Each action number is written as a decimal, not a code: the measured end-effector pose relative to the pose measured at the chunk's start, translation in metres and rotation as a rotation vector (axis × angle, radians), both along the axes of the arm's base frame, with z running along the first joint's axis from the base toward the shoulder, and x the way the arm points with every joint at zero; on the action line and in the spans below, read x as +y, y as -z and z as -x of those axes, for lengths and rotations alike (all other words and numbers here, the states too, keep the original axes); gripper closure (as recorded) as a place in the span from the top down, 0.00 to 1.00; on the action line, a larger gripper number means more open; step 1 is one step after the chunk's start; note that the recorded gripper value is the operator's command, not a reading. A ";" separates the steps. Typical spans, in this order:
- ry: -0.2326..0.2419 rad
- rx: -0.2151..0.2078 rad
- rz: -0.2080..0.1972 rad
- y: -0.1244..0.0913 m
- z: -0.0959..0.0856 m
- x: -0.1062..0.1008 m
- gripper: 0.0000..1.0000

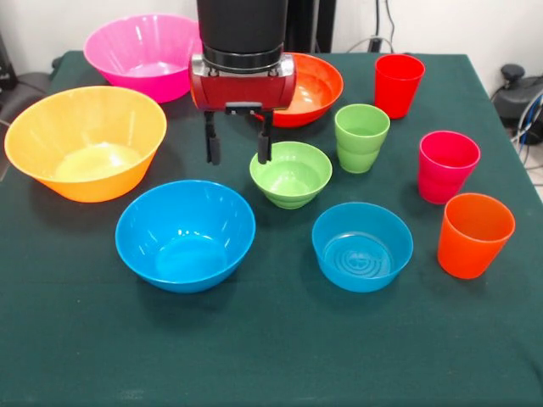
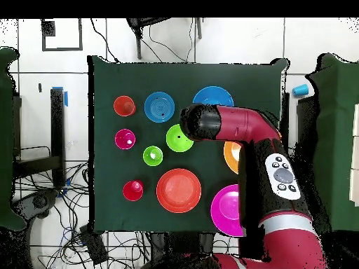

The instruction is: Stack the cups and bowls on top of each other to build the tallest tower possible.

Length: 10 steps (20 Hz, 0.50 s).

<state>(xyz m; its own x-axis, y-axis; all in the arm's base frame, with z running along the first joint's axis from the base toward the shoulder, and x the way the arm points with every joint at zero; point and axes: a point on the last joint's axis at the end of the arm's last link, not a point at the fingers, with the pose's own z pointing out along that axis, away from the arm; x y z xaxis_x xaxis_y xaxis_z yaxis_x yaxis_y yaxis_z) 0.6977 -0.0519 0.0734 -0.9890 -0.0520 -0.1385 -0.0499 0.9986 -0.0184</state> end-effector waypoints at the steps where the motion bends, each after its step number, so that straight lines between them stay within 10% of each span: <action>1: -0.001 -0.002 -0.003 0.001 -0.002 0.001 1.00; 10: -0.004 -0.001 -0.014 0.022 -0.005 0.002 1.00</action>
